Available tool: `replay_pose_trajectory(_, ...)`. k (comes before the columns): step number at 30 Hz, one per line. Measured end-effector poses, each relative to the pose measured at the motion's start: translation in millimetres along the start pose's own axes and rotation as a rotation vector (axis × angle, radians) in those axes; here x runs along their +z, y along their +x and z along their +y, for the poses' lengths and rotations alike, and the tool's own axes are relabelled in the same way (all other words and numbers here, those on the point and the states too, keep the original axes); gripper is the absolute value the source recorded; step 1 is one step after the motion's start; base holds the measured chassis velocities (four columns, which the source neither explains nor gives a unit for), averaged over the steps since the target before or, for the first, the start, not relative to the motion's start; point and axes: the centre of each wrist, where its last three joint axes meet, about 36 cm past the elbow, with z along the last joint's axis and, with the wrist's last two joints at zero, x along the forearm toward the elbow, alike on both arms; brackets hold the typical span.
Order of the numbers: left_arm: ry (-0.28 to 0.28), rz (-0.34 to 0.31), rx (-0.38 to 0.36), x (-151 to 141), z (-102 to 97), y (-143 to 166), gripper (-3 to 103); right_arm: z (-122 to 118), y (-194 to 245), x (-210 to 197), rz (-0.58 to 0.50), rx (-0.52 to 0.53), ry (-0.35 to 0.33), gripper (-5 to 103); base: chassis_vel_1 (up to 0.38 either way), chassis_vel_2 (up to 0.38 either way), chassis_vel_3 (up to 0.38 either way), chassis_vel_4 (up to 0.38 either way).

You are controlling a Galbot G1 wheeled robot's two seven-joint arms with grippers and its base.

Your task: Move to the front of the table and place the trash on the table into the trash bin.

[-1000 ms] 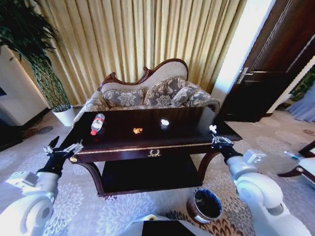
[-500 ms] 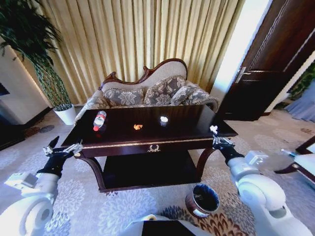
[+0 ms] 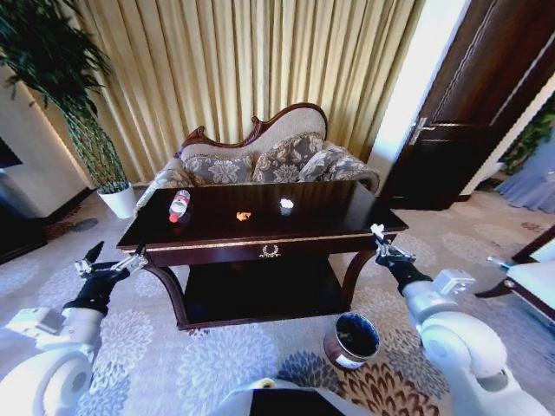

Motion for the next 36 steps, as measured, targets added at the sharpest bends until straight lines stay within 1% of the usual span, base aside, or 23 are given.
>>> replay_pose_trajectory(16, 0.004, 0.002, 0.000, 2.3, 1.4, -2.7, 100, -0.5, -2.0, 3.7, 0.004, 0.001, 0.001, 0, 0.101, -0.101, -0.107, 0.094)
replay_pose_trajectory(22, 0.007, 0.004, -0.002, 4.2, 2.4, -3.8, 100, -1.9, -6.6, 19.1, 0.027, -0.002, 0.011, 0, 0.052, -0.068, -0.057, 0.064)
replay_pose_trajectory(24, 0.007, 0.005, -0.003, 4.7, 2.9, -4.2, 100, -8.5, -12.4, 32.1, 0.062, 0.019, 0.016, 0, 0.000, 0.000, 0.000, 0.000)
replay_pose_trajectory(27, 0.008, 0.006, -0.004, 5.3, 3.4, -4.6, 100, -25.2, -23.2, 58.4, 0.132, 0.063, 0.028, 0, 0.000, 0.000, 0.000, 0.000)
replay_pose_trajectory(29, 0.008, 0.006, -0.004, 5.4, 3.6, -4.7, 100, -29.6, -25.5, 65.3, 0.150, 0.074, 0.031, 0, 0.000, 0.000, 0.000, 0.000)
replay_pose_trajectory(30, 0.008, 0.007, -0.005, 5.9, 4.0, -4.9, 100, -41.1, -31.7, 83.5, 0.189, 0.104, 0.038, 0, 0.000, 0.000, 0.000, 0.000)
replay_pose_trajectory(32, 0.009, 0.008, -0.008, 6.6, 4.6, -4.9, 100, -55.5, -39.5, 107.2, 0.231, 0.139, 0.046, 0, 0.000, 0.000, 0.000, 0.000)
replay_pose_trajectory(33, 0.009, 0.008, -0.008, 6.6, 4.6, -4.9, 100, -55.5, -39.5, 107.2, 0.231, 0.139, 0.046, 0, 0.000, 0.000, 0.000, 0.000)
replay_pose_trajectory(35, 0.009, 0.009, -0.012, 7.8, 5.8, -5.0, 100, -72.1, -51.1, 138.3, 0.280, 0.184, 0.055, 0, 0.000, 0.000, 0.000, 0.000)
replay_pose_trajectory(36, 0.009, 0.010, -0.012, 8.1, 6.0, -5.0, 100, -76.8, -54.4, 146.3, 0.293, 0.198, 0.059, 0, 0.000, 0.000, 0.000, 0.000)
